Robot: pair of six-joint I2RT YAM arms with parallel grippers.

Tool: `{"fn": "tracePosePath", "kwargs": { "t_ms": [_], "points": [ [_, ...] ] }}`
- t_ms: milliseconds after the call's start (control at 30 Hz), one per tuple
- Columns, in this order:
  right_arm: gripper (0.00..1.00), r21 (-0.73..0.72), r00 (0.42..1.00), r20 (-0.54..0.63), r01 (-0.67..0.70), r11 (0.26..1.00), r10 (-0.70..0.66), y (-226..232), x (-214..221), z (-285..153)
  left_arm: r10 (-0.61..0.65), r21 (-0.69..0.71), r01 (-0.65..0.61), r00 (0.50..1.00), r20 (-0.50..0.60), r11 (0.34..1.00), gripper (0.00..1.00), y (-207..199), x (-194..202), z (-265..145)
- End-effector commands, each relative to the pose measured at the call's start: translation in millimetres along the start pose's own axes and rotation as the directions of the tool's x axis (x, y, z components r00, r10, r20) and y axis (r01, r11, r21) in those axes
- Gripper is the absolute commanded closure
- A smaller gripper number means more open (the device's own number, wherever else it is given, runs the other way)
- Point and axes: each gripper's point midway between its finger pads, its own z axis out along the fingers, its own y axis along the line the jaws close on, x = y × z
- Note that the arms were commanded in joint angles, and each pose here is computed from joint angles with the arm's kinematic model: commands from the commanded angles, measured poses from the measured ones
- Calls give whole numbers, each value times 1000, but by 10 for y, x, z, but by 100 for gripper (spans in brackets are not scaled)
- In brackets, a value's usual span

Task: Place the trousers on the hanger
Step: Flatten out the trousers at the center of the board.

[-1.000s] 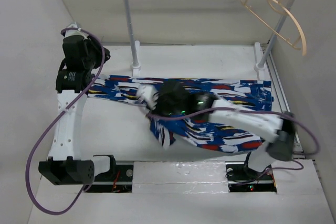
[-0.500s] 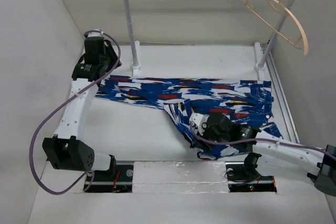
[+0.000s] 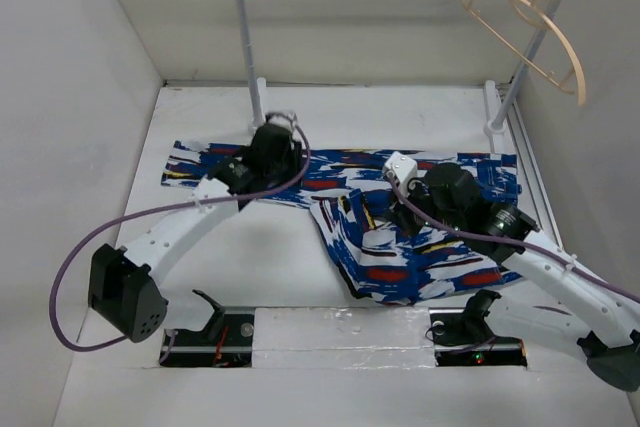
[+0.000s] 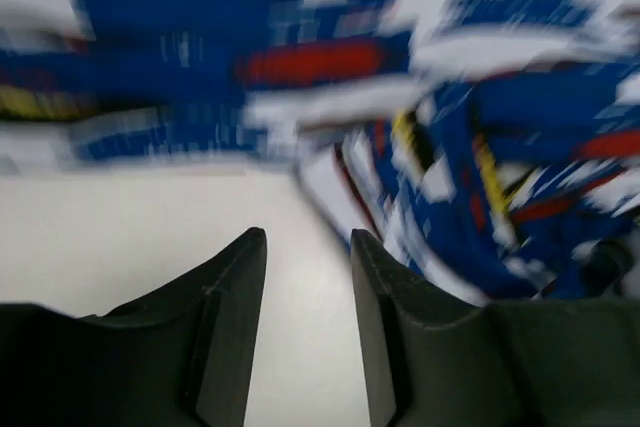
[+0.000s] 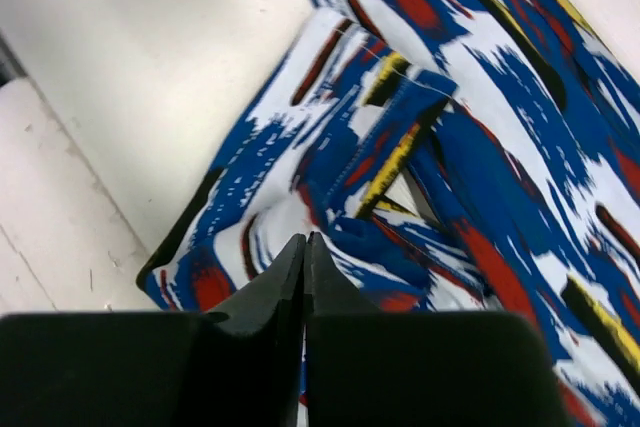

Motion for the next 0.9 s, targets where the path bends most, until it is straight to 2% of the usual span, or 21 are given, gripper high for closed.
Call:
{"fn": "tracePosePath", "kwargs": {
  "t_ms": [0, 33, 67, 100, 133, 233, 433, 533, 600, 700, 767, 833, 867],
  "points": [
    [90, 68, 997, 69, -39, 997, 35, -187, -165, -104, -171, -17, 170, 972, -165, 985, 63, 153, 834, 64],
    [82, 62, 996, 75, -49, 997, 44, -192, -151, -95, -189, 30, 197, 967, -173, 980, 56, 77, 890, 94],
    [68, 57, 995, 90, -57, 997, 52, -197, -168, -95, -200, 78, 219, 959, -202, 973, 46, -8, 961, 97],
    [63, 62, 992, 113, -70, 996, 63, -238, -202, -89, -219, 88, 248, 943, -251, 965, 44, -25, 1133, 138],
    [60, 41, 991, 113, -75, 996, 70, -215, -171, -70, -230, 128, 267, 942, -244, 955, 44, -103, 1117, 193],
    [58, 12, 990, 115, -80, 997, 78, -200, -160, -26, -261, 146, 304, 930, -258, 941, 44, -159, 1185, 358],
    [58, 3, 993, 90, -76, 997, 75, -169, -26, 31, -241, 189, 300, 929, -281, 935, 44, -365, 1240, 542],
    [58, 16, 990, 115, -86, 996, 83, -177, -20, -13, -186, 124, 244, 916, -356, 962, 55, -396, 1514, 687],
    [58, 16, 982, 164, -92, 996, 88, -170, -76, -47, -156, 66, 194, 914, -375, 979, 59, -386, 1673, 797],
    [58, 11, 982, 163, -99, 995, 96, -173, -63, -49, -167, 6, 183, 910, -380, 983, 61, -316, 1774, 865],
    [58, 5, 986, 148, -85, 996, 83, -167, -53, -43, -187, -29, 191, 907, -377, 981, 75, -274, 1811, 936],
    [58, 5, 986, 143, -86, 996, 84, -166, -39, -40, -191, -45, 188, 903, -384, 981, 78, -251, 1826, 929],
    [58, 13, 985, 149, -86, 996, 83, -177, -53, -57, -195, -49, 190, 907, -374, 981, 87, -252, 1786, 911]
  ]
}}
